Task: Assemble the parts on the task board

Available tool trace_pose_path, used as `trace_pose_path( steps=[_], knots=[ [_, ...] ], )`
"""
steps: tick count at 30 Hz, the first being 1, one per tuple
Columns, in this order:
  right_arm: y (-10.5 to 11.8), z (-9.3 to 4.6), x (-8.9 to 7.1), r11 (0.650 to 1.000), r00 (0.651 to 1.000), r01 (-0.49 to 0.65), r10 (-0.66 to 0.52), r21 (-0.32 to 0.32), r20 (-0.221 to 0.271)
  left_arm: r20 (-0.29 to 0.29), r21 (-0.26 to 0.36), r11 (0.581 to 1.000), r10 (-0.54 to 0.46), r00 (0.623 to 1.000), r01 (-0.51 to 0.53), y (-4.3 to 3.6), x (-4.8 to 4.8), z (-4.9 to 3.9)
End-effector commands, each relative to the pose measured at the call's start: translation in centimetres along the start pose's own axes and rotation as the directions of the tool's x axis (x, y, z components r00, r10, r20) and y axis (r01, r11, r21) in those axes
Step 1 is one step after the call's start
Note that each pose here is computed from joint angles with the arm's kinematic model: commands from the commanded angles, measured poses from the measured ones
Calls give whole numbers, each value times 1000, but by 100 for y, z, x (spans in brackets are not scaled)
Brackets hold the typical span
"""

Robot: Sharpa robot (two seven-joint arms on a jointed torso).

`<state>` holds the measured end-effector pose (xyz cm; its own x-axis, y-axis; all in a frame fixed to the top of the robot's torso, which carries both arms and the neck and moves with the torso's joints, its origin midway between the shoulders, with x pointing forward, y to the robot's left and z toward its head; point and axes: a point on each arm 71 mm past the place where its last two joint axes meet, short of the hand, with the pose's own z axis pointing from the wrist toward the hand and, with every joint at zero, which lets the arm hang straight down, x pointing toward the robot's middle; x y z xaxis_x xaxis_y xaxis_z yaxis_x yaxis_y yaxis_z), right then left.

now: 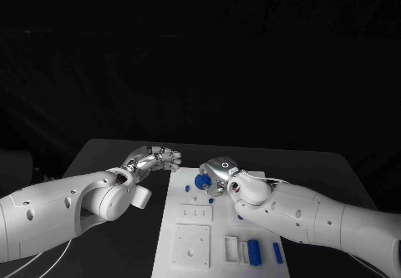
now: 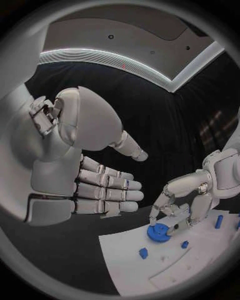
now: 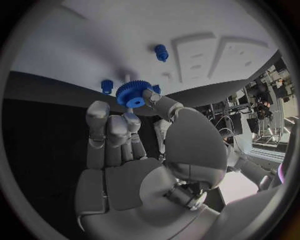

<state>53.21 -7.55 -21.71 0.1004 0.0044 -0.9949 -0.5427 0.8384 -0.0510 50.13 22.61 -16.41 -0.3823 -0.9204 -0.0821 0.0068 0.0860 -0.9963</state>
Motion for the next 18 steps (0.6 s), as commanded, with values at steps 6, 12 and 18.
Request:
trace_pose_path(
  steps=[6,12,18],
  knots=[
    [-33,0,52,999,998,33,-32,14,-50,-12,14,1000,-2,1000,2,-24,17,5],
    [-61,-6,74,999,997,44,-42,24,-59,-14,13,1000,-2,1000,3,-28,22,6],
    [-51,5,76,999,997,44,-43,25,-58,-15,13,1000,-2,1000,3,-28,26,13]
  ],
)
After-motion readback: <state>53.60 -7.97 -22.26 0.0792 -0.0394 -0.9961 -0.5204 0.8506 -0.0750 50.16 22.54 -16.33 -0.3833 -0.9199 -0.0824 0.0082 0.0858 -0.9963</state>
